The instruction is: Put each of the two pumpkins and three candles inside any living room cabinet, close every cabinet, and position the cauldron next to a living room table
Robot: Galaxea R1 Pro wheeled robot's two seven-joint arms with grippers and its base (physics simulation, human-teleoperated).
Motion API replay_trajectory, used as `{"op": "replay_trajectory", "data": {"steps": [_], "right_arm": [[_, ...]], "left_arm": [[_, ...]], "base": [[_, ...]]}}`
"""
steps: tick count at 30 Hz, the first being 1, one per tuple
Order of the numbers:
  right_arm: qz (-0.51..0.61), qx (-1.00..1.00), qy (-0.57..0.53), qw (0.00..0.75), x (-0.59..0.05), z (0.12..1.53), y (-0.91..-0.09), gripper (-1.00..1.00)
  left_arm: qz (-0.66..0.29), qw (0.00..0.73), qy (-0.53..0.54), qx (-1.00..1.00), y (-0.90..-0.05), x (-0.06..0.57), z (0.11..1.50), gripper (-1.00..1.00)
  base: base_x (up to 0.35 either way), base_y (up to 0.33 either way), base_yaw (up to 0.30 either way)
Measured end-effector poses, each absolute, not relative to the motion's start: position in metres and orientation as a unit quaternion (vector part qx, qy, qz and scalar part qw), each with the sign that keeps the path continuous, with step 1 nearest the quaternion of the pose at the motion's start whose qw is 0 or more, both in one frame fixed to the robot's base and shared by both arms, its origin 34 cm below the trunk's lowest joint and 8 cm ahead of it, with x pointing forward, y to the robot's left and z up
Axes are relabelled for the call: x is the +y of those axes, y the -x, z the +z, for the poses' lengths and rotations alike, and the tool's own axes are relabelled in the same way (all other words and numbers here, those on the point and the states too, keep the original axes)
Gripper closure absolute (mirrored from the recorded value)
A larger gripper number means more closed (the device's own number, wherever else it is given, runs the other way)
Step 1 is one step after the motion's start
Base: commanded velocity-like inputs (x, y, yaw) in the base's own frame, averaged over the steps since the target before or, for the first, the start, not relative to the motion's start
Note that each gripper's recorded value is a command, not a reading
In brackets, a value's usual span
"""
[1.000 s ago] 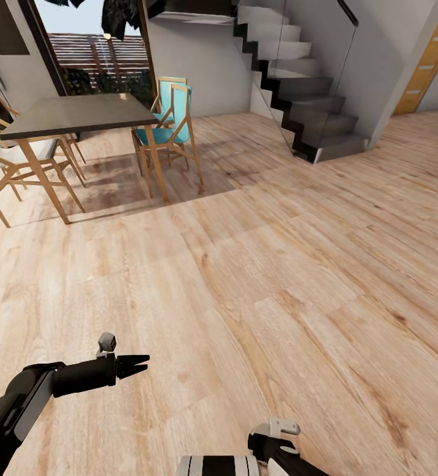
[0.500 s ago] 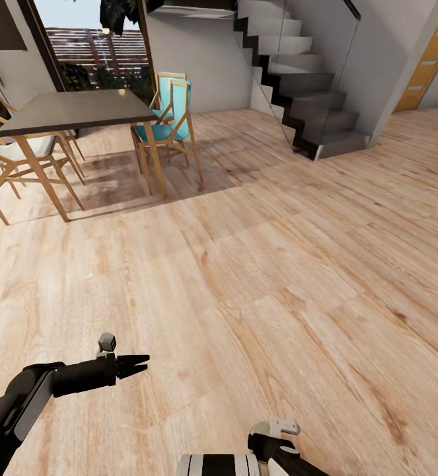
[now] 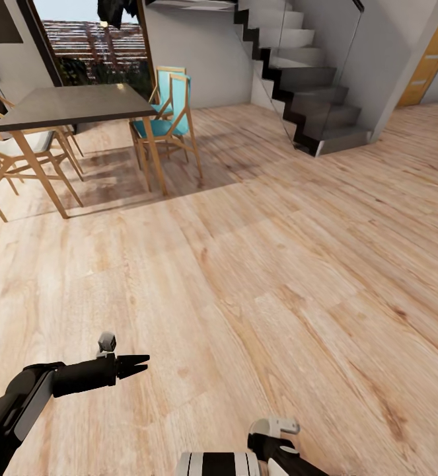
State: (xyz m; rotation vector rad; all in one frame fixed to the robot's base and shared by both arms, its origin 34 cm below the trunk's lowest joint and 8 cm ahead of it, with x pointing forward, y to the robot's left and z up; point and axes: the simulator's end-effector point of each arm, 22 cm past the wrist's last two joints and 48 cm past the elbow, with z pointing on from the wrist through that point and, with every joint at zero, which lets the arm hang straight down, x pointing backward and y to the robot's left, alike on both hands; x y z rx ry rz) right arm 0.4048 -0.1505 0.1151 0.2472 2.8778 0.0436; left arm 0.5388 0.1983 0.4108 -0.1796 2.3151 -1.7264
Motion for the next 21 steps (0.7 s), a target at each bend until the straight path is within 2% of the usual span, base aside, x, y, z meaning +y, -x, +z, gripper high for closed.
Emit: {"op": "replay_trajectory", "data": {"steps": [19, 20, 21], "right_arm": [[0.016, 0.988, -0.085, 0.130, -0.1501, 0.1147, -0.4069, -1.00], [0.016, 0.988, -0.085, 0.130, -0.1501, 0.1148, -0.4069, 1.00], [0.016, 0.988, -0.085, 0.130, -0.1502, 0.1147, -0.4069, 1.00]], "left_arm": [[-0.592, 0.122, 0.062, 0.794, -0.5382, 0.1978, 0.4088, -1.00], [-0.592, 0.122, 0.063, 0.794, -0.5382, 0.1976, 0.4089, -1.00], [-0.592, 0.122, 0.063, 0.794, -0.5382, 0.1977, 0.4089, -1.00]], "base": [[0.000, 0.000, 0.000], [0.000, 0.000, 0.000], [0.000, 0.000, 0.000]]}}
